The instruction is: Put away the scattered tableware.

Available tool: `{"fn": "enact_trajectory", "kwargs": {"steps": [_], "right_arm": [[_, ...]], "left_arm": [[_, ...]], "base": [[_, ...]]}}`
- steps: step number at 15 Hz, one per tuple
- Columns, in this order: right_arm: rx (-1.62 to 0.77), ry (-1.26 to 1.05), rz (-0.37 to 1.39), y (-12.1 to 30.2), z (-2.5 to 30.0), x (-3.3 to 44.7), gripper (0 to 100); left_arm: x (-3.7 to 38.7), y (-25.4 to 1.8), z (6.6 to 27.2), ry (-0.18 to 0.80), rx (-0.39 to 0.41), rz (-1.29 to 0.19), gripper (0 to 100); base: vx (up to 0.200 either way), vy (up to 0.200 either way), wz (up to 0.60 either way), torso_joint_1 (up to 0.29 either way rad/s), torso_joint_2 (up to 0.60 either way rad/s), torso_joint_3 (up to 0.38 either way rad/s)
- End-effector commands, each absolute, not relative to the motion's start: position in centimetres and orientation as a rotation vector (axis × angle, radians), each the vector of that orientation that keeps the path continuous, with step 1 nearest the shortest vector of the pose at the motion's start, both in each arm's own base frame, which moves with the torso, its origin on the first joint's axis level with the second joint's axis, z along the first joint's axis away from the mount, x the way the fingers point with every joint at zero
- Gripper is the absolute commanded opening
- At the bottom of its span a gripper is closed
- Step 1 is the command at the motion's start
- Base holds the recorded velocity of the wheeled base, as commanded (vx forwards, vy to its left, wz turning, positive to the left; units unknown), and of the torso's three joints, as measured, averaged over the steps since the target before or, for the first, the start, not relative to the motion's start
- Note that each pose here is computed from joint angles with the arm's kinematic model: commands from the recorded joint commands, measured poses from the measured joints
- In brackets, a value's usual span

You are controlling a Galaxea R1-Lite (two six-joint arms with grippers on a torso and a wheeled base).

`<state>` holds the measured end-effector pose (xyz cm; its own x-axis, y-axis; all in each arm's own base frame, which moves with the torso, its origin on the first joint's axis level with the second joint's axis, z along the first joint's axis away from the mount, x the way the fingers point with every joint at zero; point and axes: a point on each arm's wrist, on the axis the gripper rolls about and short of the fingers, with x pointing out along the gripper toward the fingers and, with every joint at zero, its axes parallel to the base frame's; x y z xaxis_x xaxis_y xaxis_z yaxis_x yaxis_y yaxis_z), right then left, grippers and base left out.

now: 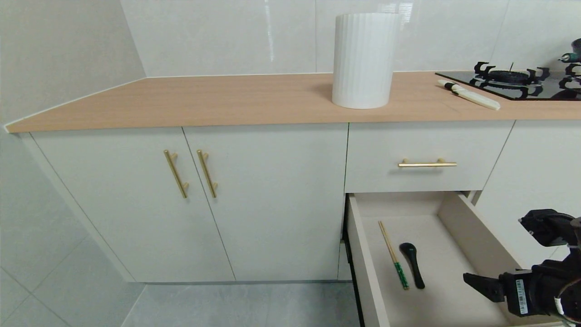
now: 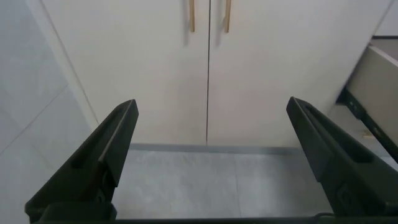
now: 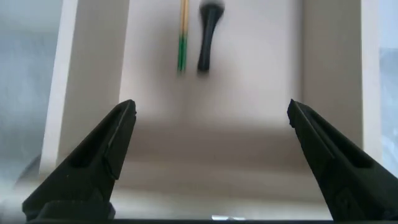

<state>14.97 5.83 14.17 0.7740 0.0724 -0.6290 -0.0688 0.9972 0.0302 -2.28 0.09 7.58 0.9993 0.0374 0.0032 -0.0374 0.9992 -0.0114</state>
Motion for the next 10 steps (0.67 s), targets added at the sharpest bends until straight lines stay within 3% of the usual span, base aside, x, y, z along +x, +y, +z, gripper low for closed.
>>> {"fn": "enact_trajectory", "kwargs": {"steps": [1, 4, 10], "right_arm": [[0.016, 0.647, 0.086, 5.7, 15.0, 14.4, 100], [-0.024, 0.715, 0.112, 6.0, 14.4, 13.8, 100], [-0.117, 0.982, 0.121, 6.6, 14.3, 12.8, 100]], "left_arm": [[-2.3, 0.1, 7.6, -0.003, -0.012, 0.038, 100], [-2.3, 0.1, 7.6, -0.003, -0.011, 0.038, 100], [-2.3, 0.1, 7.6, -0.003, -0.011, 0.038, 100]], "base": [[-0.2, 0.0, 0.0, -0.007, 0.0, 0.012], [-0.2, 0.0, 0.0, 0.001, 0.01, 0.001], [0.0, 0.0, 0.0, 0.0, 0.0, 0.0]]}}
